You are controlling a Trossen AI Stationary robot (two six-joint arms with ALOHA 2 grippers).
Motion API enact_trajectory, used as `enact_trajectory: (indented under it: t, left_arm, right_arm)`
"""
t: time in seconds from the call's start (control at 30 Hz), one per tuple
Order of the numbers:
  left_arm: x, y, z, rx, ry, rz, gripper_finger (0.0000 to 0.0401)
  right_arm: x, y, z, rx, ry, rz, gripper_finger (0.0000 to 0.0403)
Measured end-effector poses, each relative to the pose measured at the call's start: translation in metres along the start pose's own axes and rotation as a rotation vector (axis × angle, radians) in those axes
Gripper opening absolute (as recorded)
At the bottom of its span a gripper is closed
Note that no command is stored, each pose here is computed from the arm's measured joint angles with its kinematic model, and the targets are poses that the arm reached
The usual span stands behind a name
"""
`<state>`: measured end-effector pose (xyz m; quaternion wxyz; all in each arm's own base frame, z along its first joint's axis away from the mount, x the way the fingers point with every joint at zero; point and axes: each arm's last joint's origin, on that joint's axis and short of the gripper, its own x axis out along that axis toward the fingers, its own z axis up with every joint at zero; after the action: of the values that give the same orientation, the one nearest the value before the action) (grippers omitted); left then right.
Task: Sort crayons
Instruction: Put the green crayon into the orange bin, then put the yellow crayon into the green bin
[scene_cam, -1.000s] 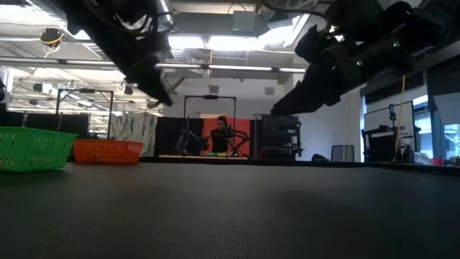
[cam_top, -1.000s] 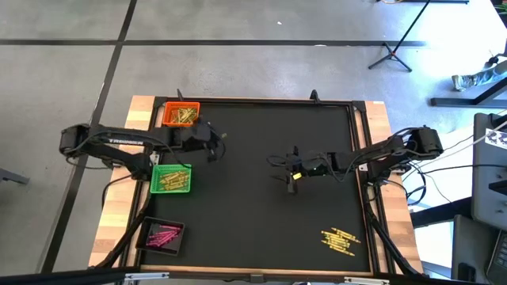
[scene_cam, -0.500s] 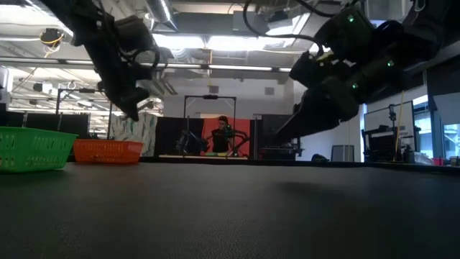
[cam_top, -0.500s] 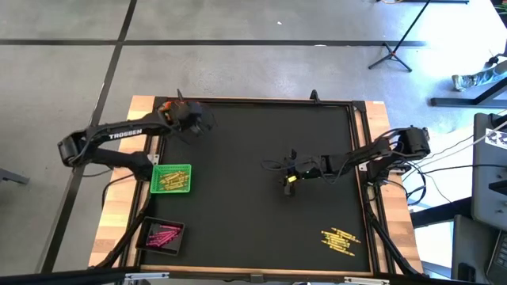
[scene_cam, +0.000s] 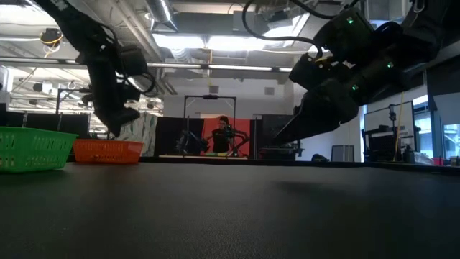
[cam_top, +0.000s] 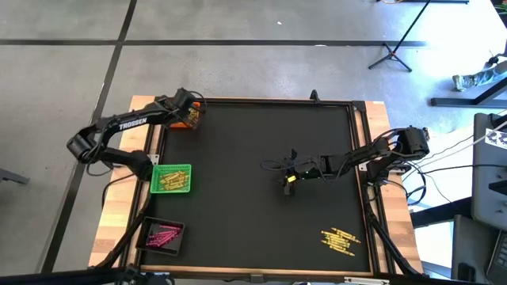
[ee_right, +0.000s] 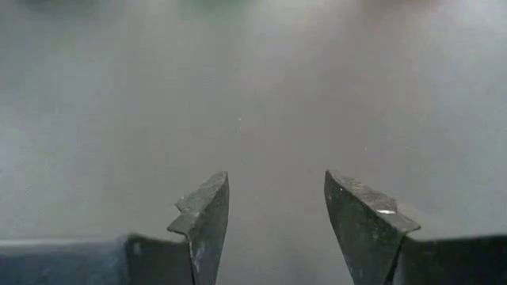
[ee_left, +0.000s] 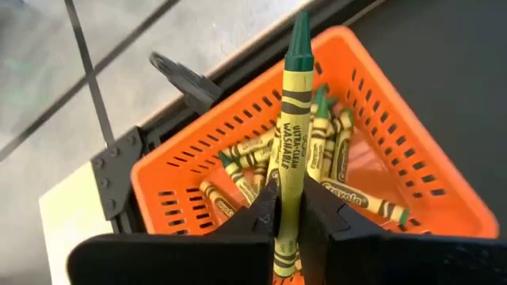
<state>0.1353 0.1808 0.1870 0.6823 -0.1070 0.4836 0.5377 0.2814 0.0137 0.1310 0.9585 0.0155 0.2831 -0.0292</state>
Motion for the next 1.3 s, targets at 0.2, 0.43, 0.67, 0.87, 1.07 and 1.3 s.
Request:
enact_trajectory:
  t: [0.2,0.43,0.67,0.87,1.07,1.3]
  left_arm:
    - [0.014,0.001,0.001,0.009,0.030,0.008,0.0013]
    - [0.014,0.001,0.000,0.007,0.033,-0.021,0.0061]
    - [0.002,-0.005,0.003,0.021,-0.019,-0.123,0.0099]
    - [-0.016,-0.032,0.011,0.101,-0.162,-0.349,0.0100]
    - [-0.039,-0.077,0.007,0.213,-0.350,-0.565,0.0101]
    - [-0.067,-0.121,-0.015,0.260,-0.589,-0.781,0.0101]
  right_arm:
    - [0.000,0.000,0.000,0.008,0.000,0.001,0.0207]
    - [0.000,0.000,0.000,0.008,0.001,0.002,0.0207]
    - [0.000,0.000,-0.001,0.006,0.010,0.002,0.0207]
    - [0.000,0.000,-0.005,0.002,0.055,-0.001,0.0207]
    - [-0.010,0.006,-0.003,0.038,0.177,0.126,0.0207]
    - [-0.042,0.033,0.008,0.056,0.413,0.169,0.0207]
